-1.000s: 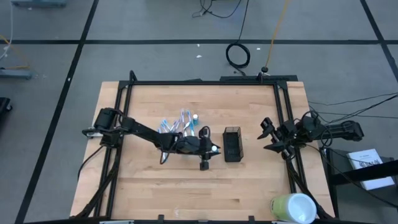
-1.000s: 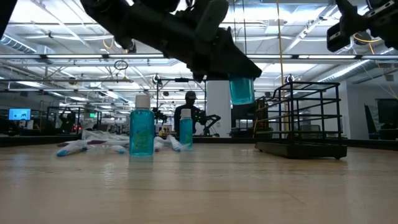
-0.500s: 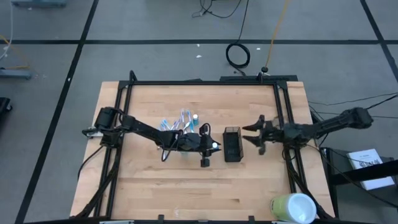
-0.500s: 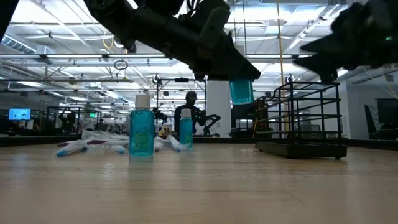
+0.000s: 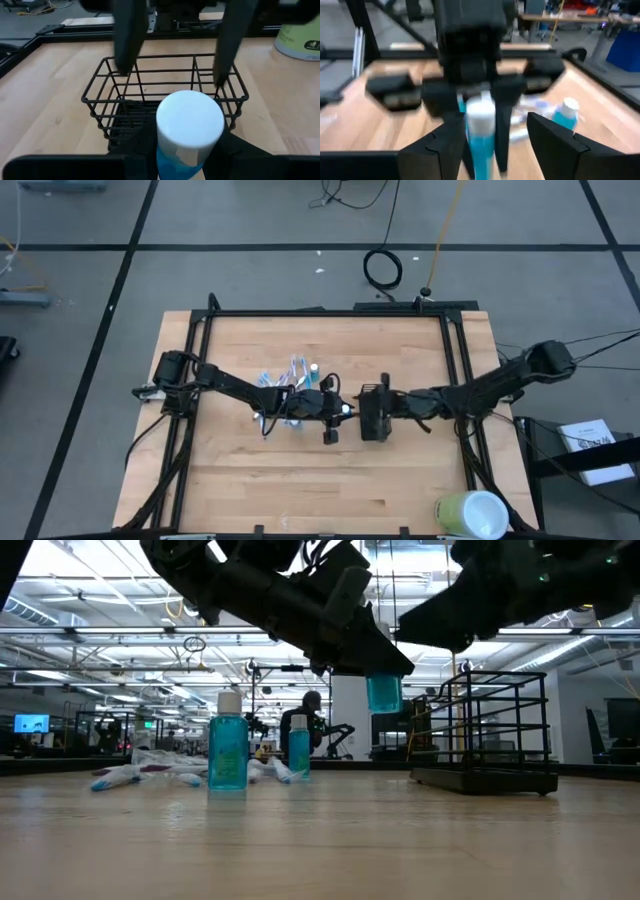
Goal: Pick & Place toothbrushing station
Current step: Put the blue mouthwash bottle into the black organizer
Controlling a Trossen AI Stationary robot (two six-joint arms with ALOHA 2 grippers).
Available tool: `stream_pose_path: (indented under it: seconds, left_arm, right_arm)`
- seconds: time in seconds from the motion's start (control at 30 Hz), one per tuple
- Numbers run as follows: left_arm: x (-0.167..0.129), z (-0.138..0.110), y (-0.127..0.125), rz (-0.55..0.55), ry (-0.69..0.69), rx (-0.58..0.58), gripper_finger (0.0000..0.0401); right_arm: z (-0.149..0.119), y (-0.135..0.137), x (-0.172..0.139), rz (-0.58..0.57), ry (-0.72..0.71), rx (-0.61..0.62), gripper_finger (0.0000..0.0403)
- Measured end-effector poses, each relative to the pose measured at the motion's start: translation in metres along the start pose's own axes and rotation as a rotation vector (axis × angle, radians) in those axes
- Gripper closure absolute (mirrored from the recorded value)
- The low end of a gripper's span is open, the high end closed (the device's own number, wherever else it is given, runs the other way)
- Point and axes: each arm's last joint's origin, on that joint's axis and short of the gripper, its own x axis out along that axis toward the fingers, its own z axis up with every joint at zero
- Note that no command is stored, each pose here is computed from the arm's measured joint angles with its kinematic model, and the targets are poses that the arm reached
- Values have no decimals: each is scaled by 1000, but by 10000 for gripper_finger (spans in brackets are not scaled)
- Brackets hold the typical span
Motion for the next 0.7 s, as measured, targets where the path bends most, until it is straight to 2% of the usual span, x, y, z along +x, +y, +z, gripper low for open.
stream_pose_path:
  seconds: [0.17,0.33,0.47,0.7]
  left_arm:
    - [0,0,0,0,3,0,290]
    - [0,-1,0,-1,2,3,290]
    - [0,-3,0,-1,17,6,290]
    - [0,-2,0,2,4,-1,290]
  right_arm:
    - [-8,3,11,-3,26,-2,162]
    - [-10,6,20,-4,34,21,157]
    - [-12,7,25,-2,39,16,176]
    - [-9,7,23,0,25,11,236]
